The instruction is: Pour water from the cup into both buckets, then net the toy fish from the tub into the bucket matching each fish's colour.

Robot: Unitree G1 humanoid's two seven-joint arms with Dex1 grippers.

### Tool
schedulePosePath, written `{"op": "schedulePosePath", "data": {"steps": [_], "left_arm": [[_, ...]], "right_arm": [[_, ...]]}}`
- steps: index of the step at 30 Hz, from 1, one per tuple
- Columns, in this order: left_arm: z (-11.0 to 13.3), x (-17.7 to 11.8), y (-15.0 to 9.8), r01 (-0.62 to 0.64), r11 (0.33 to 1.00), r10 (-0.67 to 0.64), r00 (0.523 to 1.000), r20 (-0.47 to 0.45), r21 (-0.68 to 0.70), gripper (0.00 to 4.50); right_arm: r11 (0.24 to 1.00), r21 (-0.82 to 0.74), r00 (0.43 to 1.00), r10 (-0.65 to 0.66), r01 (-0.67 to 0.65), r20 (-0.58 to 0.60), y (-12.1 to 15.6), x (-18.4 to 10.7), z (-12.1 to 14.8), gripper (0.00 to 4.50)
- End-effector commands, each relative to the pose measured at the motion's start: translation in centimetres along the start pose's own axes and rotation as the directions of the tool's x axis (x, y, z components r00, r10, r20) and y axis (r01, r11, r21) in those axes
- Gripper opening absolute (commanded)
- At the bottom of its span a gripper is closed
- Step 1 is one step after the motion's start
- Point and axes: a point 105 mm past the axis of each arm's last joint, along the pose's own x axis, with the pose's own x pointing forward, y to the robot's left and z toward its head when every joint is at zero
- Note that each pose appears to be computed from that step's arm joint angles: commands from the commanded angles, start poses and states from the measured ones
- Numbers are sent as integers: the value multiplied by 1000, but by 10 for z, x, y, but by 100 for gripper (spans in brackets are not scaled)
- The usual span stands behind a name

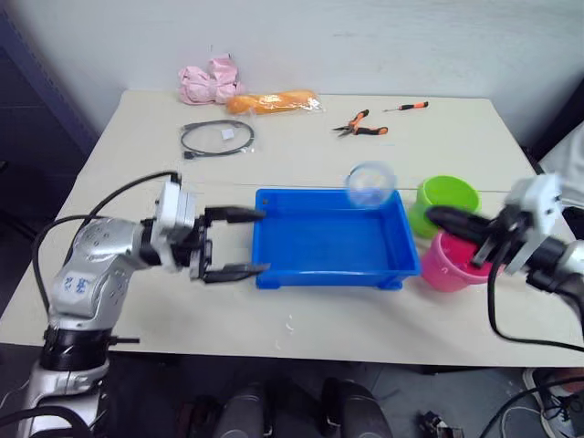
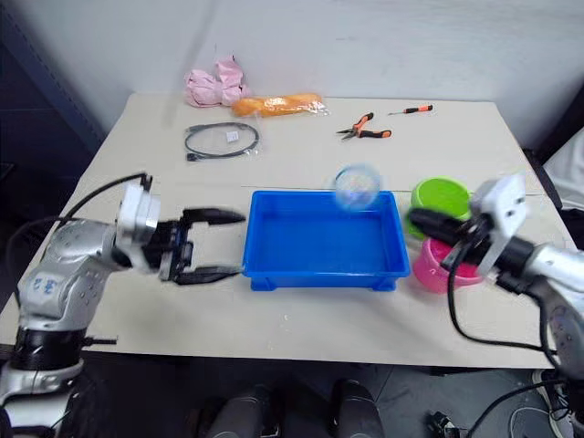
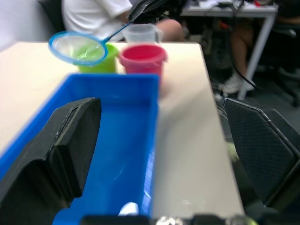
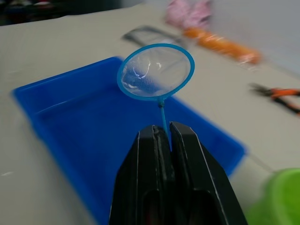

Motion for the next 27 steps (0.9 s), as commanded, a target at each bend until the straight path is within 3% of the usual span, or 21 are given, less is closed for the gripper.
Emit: {"op": "schedulePosePath", "data": {"steps": [1,5,10,14,18,23,25,27], "left_arm": [[7,-13,-20,45,998,-44,999,-28,37,447],[-12,-32,-46,60,997,-66,991,-117,-58,447],[-31,-44,-57,22,992,-43,984,-170,-122,447],[-38,-44,-58,-10,986,-20,984,-176,-166,447],[-38,-48,-51,-55,984,24,983,-184,-168,447],[-44,-60,-46,-107,979,63,968,-242,-173,450],[-47,-69,-43,-145,973,91,957,-275,-182,450],[-51,-81,-49,-161,958,81,945,-316,-238,450]], "right_arm": [[973,-25,971,229,-232,-68,42,10,-8,0],[940,14,934,340,-341,-107,74,20,-35,0],[917,36,903,397,-397,-164,92,32,-76,0],[933,54,915,358,-355,-187,89,45,-108,0],[937,56,917,350,-346,-193,85,53,-121,0],[918,60,896,396,-392,-199,87,54,-125,209],[931,-4,908,354,-364,-225,76,50,-122,321],[939,27,917,342,-344,-205,72,40,-111,428]]}}
